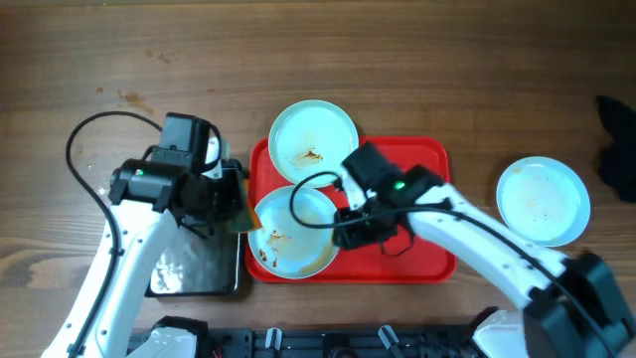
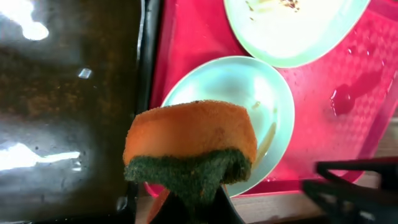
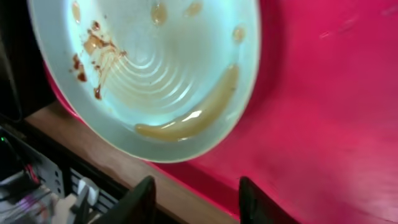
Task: Clean dirty plates on tray and stack at the side
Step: 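Reach the right gripper to the lower-left plate and grasp its rim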
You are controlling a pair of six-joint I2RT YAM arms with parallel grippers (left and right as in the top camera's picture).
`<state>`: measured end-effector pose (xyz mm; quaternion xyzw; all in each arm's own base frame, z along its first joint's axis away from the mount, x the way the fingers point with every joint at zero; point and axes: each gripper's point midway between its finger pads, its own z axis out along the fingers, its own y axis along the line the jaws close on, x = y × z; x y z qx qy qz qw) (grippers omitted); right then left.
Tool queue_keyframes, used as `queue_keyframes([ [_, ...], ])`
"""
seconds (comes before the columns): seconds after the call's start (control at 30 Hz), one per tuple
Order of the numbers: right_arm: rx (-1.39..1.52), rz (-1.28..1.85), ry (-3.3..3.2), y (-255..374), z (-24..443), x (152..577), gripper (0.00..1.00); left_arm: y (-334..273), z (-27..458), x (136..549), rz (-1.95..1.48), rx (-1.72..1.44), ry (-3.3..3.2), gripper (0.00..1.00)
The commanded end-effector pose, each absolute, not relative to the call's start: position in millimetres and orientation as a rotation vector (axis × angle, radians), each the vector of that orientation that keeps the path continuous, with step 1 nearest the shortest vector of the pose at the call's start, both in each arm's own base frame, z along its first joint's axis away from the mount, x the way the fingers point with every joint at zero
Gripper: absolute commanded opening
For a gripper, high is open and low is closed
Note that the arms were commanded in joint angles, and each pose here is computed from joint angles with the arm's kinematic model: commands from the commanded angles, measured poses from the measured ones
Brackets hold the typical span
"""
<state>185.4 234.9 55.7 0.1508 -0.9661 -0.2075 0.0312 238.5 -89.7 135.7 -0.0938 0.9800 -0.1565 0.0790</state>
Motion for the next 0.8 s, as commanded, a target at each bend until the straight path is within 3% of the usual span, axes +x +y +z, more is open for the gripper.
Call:
queue_keyframes([
  [0.0,0.374,-0.656,-2.904,244,30,183,0.48,-95,141,237,-0.497,-0.267,2.923,0.04],
  [0.27,0.291,-0.697,-2.948,258,13,203,0.46,-94,140,232,-0.492,-0.272,2.943,0.04],
  [0.3,0.253,-0.685,-2.965,258,12,207,0.30,-94,139,231,-0.490,-0.274,2.947,0.04],
  [0.33,0.194,-0.657,-2.987,255,11,211,0.05,-94,139,230,-0.488,-0.274,2.952,0.04],
  [0.53,0.128,-0.623,-3.015,252,9,215,0.04,-93,138,225,-0.480,-0.272,2.976,0.04],
  [0.67,0.107,-0.620,-3.021,252,9,217,0.27,-93,138,224,-0.480,-0.272,2.979,0.04],
  [0.77,0.070,-0.625,-3.026,253,9,219,0.23,-93,138,224,-0.480,-0.272,2.980,0.04],
])
